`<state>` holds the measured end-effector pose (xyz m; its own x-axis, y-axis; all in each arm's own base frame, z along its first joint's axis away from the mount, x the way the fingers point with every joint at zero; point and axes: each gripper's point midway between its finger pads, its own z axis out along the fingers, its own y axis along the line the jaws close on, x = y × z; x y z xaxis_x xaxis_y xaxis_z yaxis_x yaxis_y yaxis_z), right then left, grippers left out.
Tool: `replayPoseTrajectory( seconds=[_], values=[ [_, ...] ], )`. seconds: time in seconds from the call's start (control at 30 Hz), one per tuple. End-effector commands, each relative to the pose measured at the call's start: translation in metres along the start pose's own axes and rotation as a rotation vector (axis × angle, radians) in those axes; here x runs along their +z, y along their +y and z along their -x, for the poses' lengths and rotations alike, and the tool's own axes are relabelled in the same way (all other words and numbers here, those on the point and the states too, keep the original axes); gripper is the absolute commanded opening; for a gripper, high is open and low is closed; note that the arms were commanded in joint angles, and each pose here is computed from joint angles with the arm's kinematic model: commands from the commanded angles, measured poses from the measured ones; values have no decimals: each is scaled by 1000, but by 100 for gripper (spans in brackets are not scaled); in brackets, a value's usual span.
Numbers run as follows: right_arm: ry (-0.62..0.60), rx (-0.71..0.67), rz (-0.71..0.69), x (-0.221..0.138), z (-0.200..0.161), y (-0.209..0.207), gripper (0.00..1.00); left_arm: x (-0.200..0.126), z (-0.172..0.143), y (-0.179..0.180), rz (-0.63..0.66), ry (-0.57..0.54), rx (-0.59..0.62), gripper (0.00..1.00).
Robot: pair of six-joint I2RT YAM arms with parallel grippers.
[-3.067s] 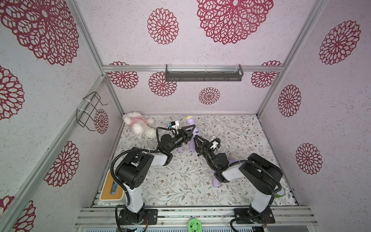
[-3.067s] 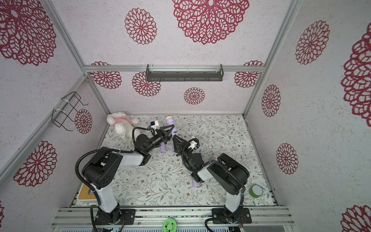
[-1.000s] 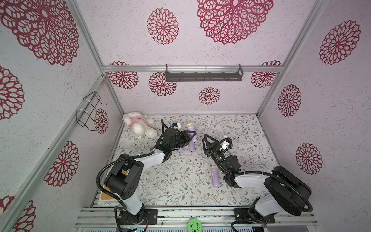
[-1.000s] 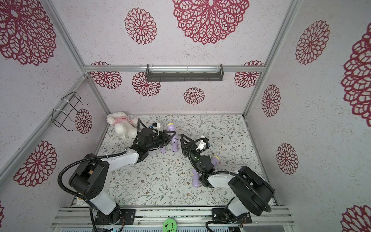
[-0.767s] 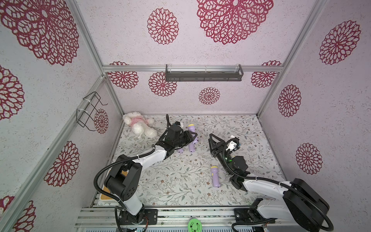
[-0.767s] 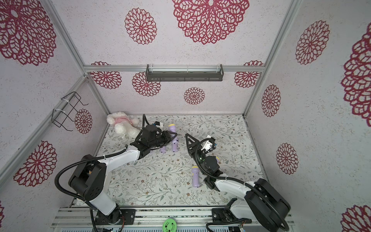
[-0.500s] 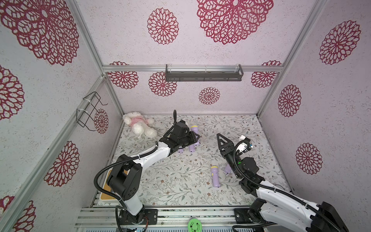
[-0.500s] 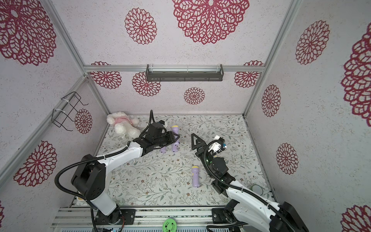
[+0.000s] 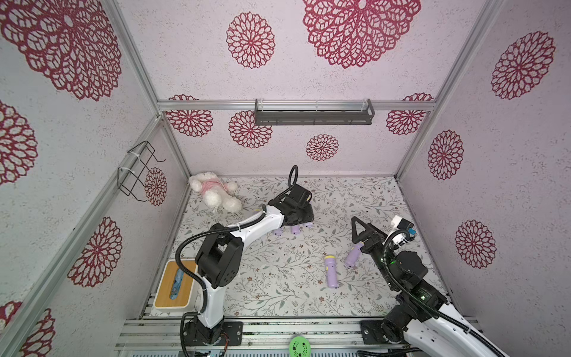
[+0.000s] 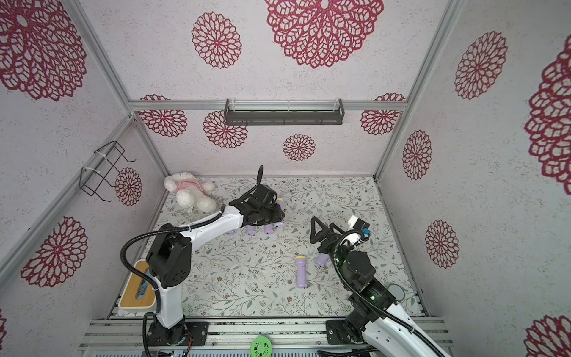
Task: Close the plug at the bottom of the flashlight
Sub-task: Place the flashlight at the center of the board.
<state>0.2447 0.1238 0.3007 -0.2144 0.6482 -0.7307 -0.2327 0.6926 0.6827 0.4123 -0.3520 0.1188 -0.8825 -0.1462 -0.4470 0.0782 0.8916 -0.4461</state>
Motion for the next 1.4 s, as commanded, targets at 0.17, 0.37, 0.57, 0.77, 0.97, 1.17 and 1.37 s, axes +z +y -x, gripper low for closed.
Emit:
replayPoseTrajectory(
  seconds=[0.17,0.37,0.57,0.77,0.97,1.17,1.37],
  values=[
    [99,-171,-82,-19,-17,-27,99,31,0,6,126,37,46,0],
    [94,-189,-70,-26,-19,-31,99,57,-3,12,159,57,26,0],
    [115,-199,-37,-24,-26,-28,99,74,-6,17,186,73,15,0],
    [123,-208,-26,-24,-31,-29,99,85,-9,17,189,83,1,0],
    [131,-204,-20,-24,-36,-32,99,96,-11,18,191,95,-16,0],
    [135,-207,-21,-24,-39,-34,99,102,-15,21,206,109,-21,0],
    [134,-206,-22,-23,-39,-34,99,104,-21,18,204,122,-24,1]
  ],
)
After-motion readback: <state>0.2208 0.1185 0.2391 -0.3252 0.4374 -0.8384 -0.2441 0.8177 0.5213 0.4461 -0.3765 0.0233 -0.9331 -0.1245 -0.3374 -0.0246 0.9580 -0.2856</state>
